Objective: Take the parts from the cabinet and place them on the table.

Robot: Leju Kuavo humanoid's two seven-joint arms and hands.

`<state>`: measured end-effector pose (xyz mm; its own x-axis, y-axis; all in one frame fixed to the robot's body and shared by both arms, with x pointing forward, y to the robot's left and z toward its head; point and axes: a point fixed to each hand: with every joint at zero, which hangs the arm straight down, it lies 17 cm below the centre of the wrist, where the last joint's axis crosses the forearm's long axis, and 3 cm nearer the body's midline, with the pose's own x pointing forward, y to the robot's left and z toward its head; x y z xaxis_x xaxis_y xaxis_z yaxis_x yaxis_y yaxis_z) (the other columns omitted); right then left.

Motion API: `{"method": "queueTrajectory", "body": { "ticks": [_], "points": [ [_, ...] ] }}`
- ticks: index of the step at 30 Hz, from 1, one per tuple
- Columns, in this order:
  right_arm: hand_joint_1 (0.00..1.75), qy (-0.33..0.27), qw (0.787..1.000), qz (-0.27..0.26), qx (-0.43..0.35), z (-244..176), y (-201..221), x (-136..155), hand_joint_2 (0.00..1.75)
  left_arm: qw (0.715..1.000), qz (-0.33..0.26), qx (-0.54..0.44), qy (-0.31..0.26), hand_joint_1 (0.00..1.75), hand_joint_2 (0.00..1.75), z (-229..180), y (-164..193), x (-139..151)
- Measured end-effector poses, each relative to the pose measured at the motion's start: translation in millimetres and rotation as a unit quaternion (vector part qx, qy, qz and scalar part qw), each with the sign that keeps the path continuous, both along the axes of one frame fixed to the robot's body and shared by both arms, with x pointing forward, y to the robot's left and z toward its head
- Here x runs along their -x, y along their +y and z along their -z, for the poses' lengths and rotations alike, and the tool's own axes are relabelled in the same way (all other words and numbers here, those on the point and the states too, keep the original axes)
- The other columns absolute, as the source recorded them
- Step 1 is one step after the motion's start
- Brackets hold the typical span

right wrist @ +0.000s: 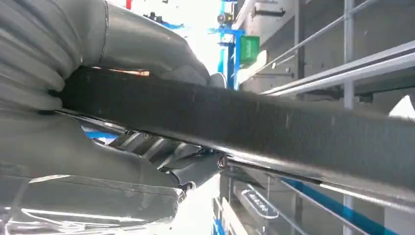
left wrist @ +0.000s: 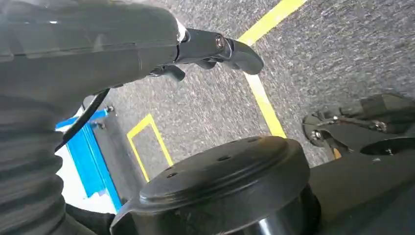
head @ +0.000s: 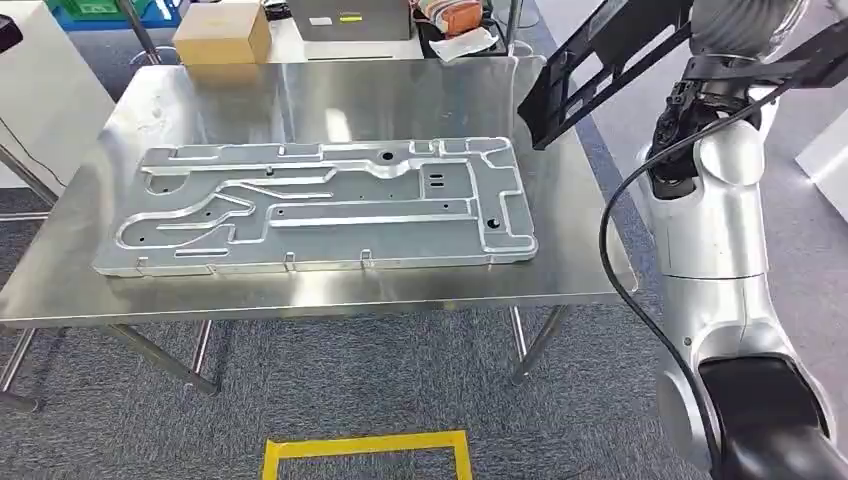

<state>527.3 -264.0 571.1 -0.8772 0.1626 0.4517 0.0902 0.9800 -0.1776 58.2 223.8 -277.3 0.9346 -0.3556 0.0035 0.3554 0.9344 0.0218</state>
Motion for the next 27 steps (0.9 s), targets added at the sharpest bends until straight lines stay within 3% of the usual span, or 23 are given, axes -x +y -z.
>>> {"method": "queueTrajectory", "body": {
  "ticks": [15,27],
  "points": [
    [1.75,0.066,0.997,0.02,0.047,35.3,10.1,-31.3,1.75,1.0,0.001,-0.004,0.001,0.0,1.75,0.6,7.5,-0.3],
    [1.75,0.121,0.985,0.023,0.121,72.6,41.1,-55.4,1.75,1.0,-0.003,-0.007,0.004,0.0,1.75,0.5,7.7,0.2]
  ]
}}
